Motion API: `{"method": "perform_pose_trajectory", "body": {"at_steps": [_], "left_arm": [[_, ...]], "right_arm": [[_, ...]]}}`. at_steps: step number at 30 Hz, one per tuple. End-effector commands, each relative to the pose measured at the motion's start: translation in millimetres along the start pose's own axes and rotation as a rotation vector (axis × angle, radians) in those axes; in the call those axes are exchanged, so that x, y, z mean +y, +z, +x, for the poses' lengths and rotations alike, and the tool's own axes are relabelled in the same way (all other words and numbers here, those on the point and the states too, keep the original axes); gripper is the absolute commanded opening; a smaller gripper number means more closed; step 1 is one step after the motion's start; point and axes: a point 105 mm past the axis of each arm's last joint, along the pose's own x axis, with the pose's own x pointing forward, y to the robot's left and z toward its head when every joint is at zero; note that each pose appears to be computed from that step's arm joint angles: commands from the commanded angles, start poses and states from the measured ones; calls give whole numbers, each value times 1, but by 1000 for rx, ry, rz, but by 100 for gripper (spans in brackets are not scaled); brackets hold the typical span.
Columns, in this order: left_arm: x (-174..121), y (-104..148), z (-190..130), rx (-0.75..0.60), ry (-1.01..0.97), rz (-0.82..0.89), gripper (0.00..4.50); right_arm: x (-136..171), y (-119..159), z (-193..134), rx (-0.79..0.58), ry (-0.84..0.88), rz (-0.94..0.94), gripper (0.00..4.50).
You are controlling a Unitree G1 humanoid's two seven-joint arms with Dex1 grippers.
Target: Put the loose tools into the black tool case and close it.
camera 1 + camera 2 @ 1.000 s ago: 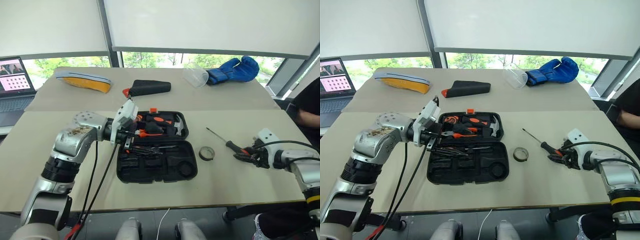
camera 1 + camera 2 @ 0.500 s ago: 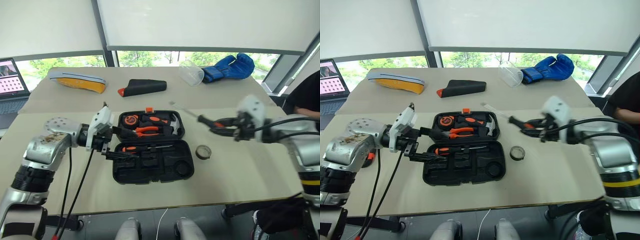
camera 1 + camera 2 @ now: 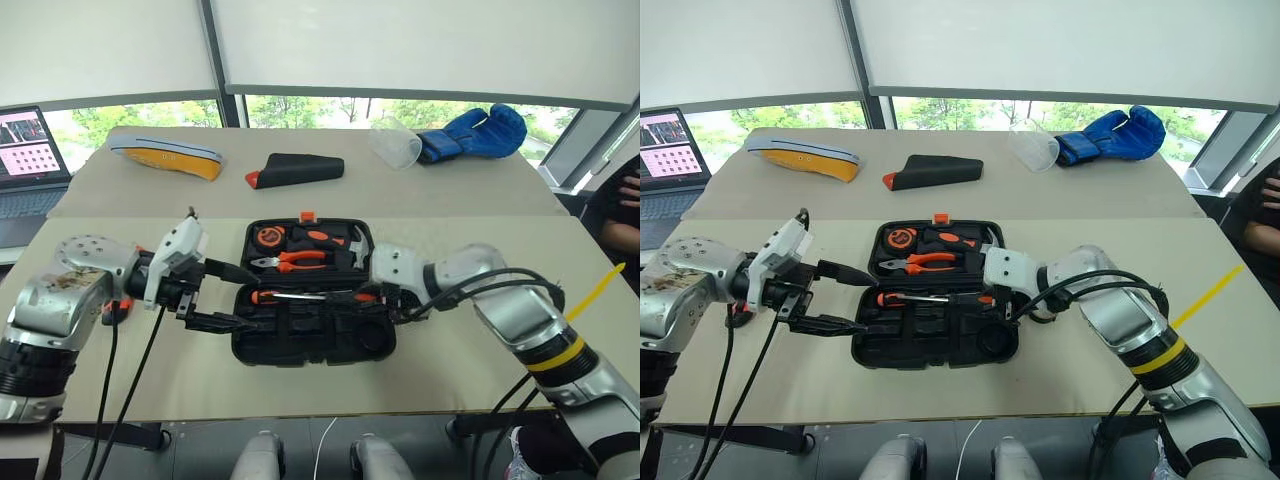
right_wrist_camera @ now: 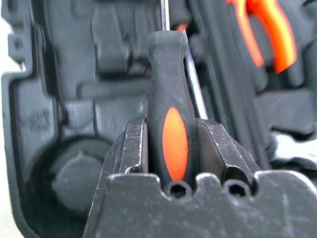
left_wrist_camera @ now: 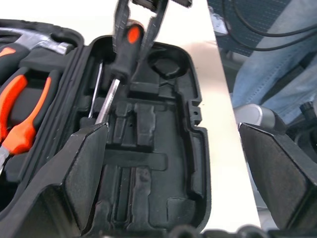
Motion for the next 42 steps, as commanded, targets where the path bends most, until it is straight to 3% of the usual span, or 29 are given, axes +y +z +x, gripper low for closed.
{"method": "perform_pose_trajectory", "body": {"at_steps": [1,5,7,11,14,18,22,26,29,37,42], "left_arm": [[4,15,-4,-25,33,64,450],[5,17,-1,-31,35,75,450],[5,18,0,-36,35,78,450],[6,21,1,-43,35,80,450],[7,19,1,-36,26,76,450],[8,17,2,-32,21,73,450],[7,16,4,-30,14,73,450],[7,15,4,-25,9,73,450],[9,15,4,-23,11,74,450],[7,11,5,-11,9,75,450],[6,10,6,-13,13,74,450]], "right_arm": [[-4,9,1,-23,-26,-68,104],[-7,2,3,4,-41,-89,104],[-8,-1,2,19,-44,-115,206],[-12,-3,-1,25,-67,-140,331],[-17,12,-7,-37,-90,-117,430],[-12,27,-2,-125,-58,3,447],[-8,25,3,-116,-49,27,333],[-6,24,6,-128,-27,81,333],[-11,29,12,-168,-30,144,273],[-14,28,24,-180,-40,171,9],[-14,18,33,-106,-55,105,3]]}}
